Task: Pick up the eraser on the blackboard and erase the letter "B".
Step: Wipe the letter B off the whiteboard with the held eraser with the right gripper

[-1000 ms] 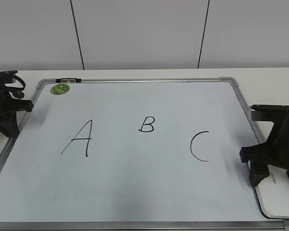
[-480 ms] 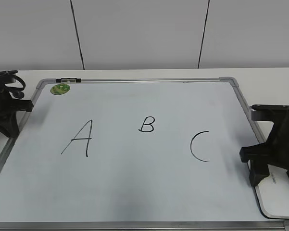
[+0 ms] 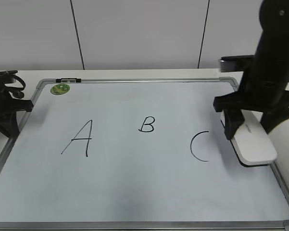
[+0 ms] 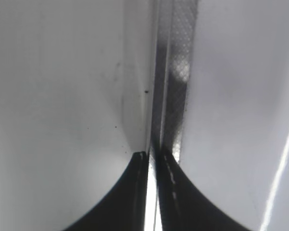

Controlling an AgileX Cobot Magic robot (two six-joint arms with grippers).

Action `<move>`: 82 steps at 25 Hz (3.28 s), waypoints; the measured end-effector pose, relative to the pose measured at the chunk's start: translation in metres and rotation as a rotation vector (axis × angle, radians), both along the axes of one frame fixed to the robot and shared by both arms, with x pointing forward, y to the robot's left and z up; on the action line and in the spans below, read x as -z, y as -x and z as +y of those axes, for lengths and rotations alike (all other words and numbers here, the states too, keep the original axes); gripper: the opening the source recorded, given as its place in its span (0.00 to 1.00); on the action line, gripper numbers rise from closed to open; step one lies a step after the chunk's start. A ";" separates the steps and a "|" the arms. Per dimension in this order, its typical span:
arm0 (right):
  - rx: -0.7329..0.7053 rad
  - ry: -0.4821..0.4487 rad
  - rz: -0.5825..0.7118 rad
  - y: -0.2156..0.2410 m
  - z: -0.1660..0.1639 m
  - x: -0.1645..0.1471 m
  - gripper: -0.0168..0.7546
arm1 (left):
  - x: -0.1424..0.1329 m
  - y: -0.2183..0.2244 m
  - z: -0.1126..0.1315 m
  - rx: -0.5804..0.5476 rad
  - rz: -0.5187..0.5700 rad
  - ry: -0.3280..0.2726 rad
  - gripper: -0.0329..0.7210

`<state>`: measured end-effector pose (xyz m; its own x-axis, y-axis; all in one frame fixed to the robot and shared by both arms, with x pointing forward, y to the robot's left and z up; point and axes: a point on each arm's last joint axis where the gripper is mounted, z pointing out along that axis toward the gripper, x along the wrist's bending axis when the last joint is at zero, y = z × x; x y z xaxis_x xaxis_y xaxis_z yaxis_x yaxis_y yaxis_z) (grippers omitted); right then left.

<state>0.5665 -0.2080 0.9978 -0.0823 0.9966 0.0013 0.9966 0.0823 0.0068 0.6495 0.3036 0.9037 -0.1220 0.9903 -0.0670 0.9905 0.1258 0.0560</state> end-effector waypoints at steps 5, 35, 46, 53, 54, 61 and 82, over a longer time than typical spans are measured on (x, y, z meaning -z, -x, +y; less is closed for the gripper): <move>-0.080 0.003 -0.039 -0.036 0.035 -0.001 0.70 | 0.000 0.000 0.000 -0.001 0.000 0.001 0.08; -0.177 -0.166 -0.110 -0.129 0.105 0.050 0.70 | 0.000 0.000 0.000 0.000 0.002 0.002 0.08; -0.179 -0.171 -0.093 -0.133 0.107 0.064 0.70 | 0.000 0.000 0.000 0.000 0.002 0.002 0.08; -0.183 -0.182 -0.084 -0.135 0.109 0.068 0.70 | 0.000 0.000 0.000 0.000 0.002 0.002 0.08; -0.183 -0.182 -0.084 -0.135 0.109 0.068 0.70 | 0.000 0.000 0.000 0.000 0.002 0.002 0.08; -0.180 -0.212 -0.065 -0.135 0.111 0.072 0.70 | 0.000 0.000 0.000 -0.001 0.002 0.003 0.08; -0.241 -0.402 0.001 -0.108 0.175 0.080 0.70 | 0.000 0.000 0.000 -0.001 0.002 0.003 0.08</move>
<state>0.6743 -0.0327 0.9181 -0.3109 0.8698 0.3832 0.9495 0.3022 0.0845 0.6495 0.3033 0.9041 -0.1234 0.9899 -0.0698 0.9904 0.1272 0.0537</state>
